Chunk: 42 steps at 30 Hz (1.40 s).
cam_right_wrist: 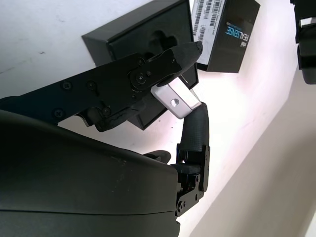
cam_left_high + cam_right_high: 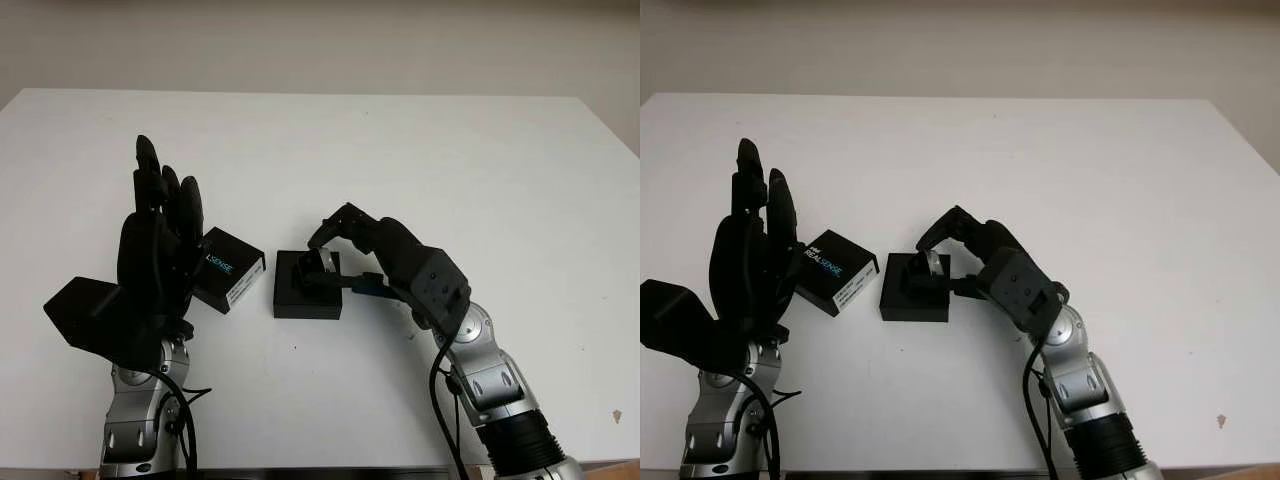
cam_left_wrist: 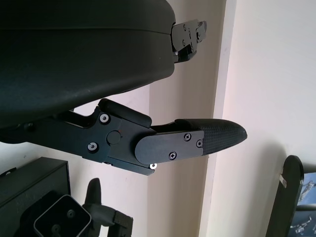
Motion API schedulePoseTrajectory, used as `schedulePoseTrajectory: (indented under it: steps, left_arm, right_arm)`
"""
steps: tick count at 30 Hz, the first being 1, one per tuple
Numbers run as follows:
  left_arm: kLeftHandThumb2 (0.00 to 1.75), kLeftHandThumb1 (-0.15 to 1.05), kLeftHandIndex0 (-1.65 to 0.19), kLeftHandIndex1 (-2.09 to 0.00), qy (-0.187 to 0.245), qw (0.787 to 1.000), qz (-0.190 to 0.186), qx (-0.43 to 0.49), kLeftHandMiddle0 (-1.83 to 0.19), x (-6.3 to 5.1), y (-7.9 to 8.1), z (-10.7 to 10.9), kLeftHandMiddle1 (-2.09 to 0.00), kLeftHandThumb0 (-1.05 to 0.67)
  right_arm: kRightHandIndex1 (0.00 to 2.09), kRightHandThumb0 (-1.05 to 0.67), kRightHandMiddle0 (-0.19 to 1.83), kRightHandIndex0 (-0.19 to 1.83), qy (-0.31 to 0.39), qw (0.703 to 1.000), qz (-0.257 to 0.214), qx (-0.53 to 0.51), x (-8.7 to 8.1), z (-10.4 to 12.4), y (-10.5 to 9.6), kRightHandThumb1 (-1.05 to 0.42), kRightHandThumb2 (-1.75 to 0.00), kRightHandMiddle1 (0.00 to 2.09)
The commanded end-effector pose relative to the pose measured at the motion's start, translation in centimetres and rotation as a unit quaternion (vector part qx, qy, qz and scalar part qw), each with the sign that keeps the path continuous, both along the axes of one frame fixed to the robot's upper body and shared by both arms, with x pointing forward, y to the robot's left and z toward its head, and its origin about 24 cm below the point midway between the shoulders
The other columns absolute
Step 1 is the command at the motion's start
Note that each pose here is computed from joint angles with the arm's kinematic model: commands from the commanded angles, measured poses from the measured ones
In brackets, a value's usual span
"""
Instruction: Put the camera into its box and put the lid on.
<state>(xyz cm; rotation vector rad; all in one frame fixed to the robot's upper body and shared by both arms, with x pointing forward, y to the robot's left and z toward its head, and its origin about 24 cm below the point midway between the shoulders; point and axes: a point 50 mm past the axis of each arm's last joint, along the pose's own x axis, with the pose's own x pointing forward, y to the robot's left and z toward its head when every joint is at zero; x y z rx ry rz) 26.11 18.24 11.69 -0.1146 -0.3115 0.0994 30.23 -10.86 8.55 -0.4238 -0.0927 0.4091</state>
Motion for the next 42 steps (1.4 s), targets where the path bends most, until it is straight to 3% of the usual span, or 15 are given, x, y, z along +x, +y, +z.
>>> schedulePoseTrajectory:
  steps: [1,19,26,30,33,37,42]
  left_arm:
    - [0.51,1.05,0.19,0.00,-0.007,1.000,-0.002,0.005,0.19,0.1,-0.1,0.4,0.00,-0.71]
    - [0.51,1.05,0.19,0.00,-0.005,1.000,-0.004,0.008,0.19,0.1,0.0,0.2,0.00,-0.71]
    - [0.51,1.05,0.19,0.00,-0.004,1.000,-0.004,0.008,0.19,0.1,0.0,0.2,0.00,-0.71]
    - [0.51,1.05,0.19,0.00,-0.005,1.000,-0.004,0.012,0.19,0.1,0.1,0.3,0.00,-0.71]
    - [0.51,1.05,0.19,0.00,-0.005,1.000,-0.003,0.010,0.19,0.0,0.1,0.2,0.00,-0.71]
    - [0.51,1.05,0.19,0.00,-0.005,1.000,-0.005,0.007,0.19,0.0,0.1,0.2,0.00,-0.71]
    - [0.52,1.05,0.19,0.00,-0.004,1.000,-0.005,0.010,0.19,0.0,0.1,0.2,0.00,-0.71]
  right_arm:
    - [0.23,-0.39,0.24,0.24,-0.003,1.000,0.000,0.014,-0.2,-0.2,0.3,-0.99,-0.06,1.72]
    - [0.22,-0.42,0.24,0.21,0.153,0.969,-0.053,0.187,-0.8,-0.4,1.5,-1.00,-0.06,1.72]
    - [0.19,-0.42,0.21,0.21,0.178,0.954,-0.066,0.230,-1.2,-0.3,1.6,-1.03,-0.06,1.68]
    - [0.19,-0.44,0.20,0.25,0.044,0.992,-0.059,0.106,-1.4,0.3,1.4,-1.03,-0.06,1.67]
    - [0.16,-0.43,0.18,0.23,-0.051,0.998,-0.030,0.031,-1.3,1.5,0.8,-1.00,-0.05,1.46]
    - [0.12,-0.48,0.25,0.25,-0.149,0.988,-0.021,-0.041,-1.4,4.2,0.3,-0.94,-0.05,1.06]
    - [0.15,-0.58,0.31,0.35,-0.267,0.950,-0.046,-0.158,-3.2,5.5,1.4,-0.93,-0.06,1.09]
